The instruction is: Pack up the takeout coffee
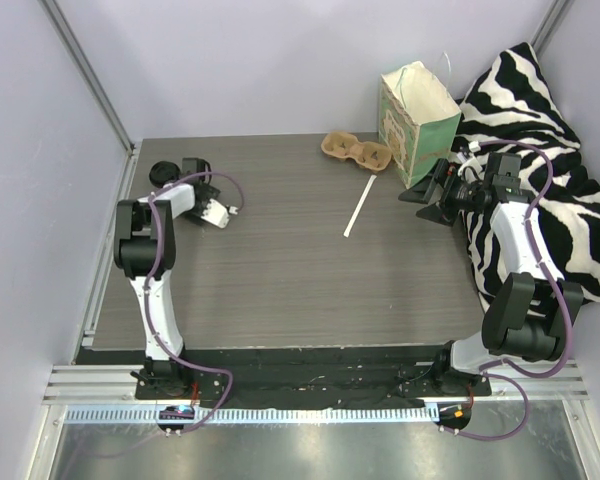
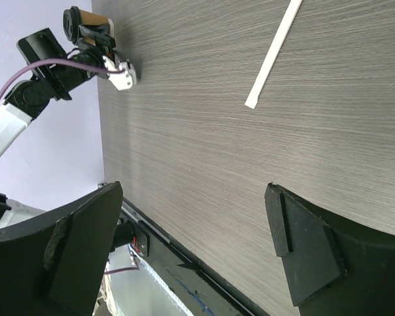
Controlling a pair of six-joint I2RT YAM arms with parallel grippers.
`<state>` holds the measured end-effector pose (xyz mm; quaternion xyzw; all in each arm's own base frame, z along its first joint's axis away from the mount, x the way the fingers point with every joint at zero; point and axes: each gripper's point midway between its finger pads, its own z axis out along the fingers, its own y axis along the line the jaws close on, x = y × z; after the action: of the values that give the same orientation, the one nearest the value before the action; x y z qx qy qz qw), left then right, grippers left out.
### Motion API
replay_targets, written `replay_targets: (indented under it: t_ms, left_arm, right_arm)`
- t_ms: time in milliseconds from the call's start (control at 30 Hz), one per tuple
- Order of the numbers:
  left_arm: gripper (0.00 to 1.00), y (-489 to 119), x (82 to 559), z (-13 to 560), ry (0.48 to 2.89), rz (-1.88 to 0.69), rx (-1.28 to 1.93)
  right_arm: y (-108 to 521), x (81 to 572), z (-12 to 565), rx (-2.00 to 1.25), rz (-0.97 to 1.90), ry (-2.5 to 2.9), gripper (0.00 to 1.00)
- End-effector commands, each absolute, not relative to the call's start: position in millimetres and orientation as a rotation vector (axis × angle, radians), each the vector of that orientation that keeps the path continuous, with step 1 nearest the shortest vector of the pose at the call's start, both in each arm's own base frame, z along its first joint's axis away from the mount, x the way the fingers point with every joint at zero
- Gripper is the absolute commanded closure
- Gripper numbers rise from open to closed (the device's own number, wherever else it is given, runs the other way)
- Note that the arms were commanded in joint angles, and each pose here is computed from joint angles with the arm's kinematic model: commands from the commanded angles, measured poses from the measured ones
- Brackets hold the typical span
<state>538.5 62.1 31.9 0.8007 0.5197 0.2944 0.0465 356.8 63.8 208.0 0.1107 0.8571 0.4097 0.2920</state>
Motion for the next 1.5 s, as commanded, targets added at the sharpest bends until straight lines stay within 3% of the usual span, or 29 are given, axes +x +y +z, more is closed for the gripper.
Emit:
replay_targets:
  t_ms: [0, 200, 333, 600, 733, 867, 1100, 1467]
  left_arm:
    - [0.3, -13.6, 508.4, 43.7, 1.286, 0.661, 2.572]
    - [0.29, -103.5, 464.9, 68.4, 1.289, 0.421, 2.397]
    - [0.28, -152.8, 436.6, 100.9, 1.387, 0.249, 2.211]
    - [0.3, -204.6, 399.4, 194.6, 1.902, -0.383, 1.376]
    - [0.26, -213.2, 381.7, 245.3, 1.912, -0.696, 1.037]
    - [0.25, -217.3, 359.0, 274.8, 1.918, -0.843, 0.91]
    - [0.23, -214.3, 340.5, 280.7, 1.935, -0.877, 0.872]
    - [0.23, -204.1, 361.4, 276.8, 1.978, -0.776, 0.808]
  right_arm:
    - [69.7, 356.9, 229.2, 0.196, 1.097, 2.215, 0.0]
    - [91.8, 351.0, 239.9, 0.005, 1.042, 2.228, 0.0]
    - [109.0, 359.9, 243.6, -0.192, 0.85, 2.248, 0.0]
    - [130.2, 450.0, 248.0, -0.538, 0.406, 2.173, 0.03]
    - [138.6, 494.8, 222.1, -0.666, 0.254, 2.162, 0.08]
    - [137.3, 539.2, 194.1, -0.735, 0.065, 2.144, 0.11]
    - [123.3, 603.1, 157.8, -0.782, -0.161, 2.11, 0.12]
    - [117.2, 635.1, 101.1, -0.891, -0.294, 2.095, 0.17]
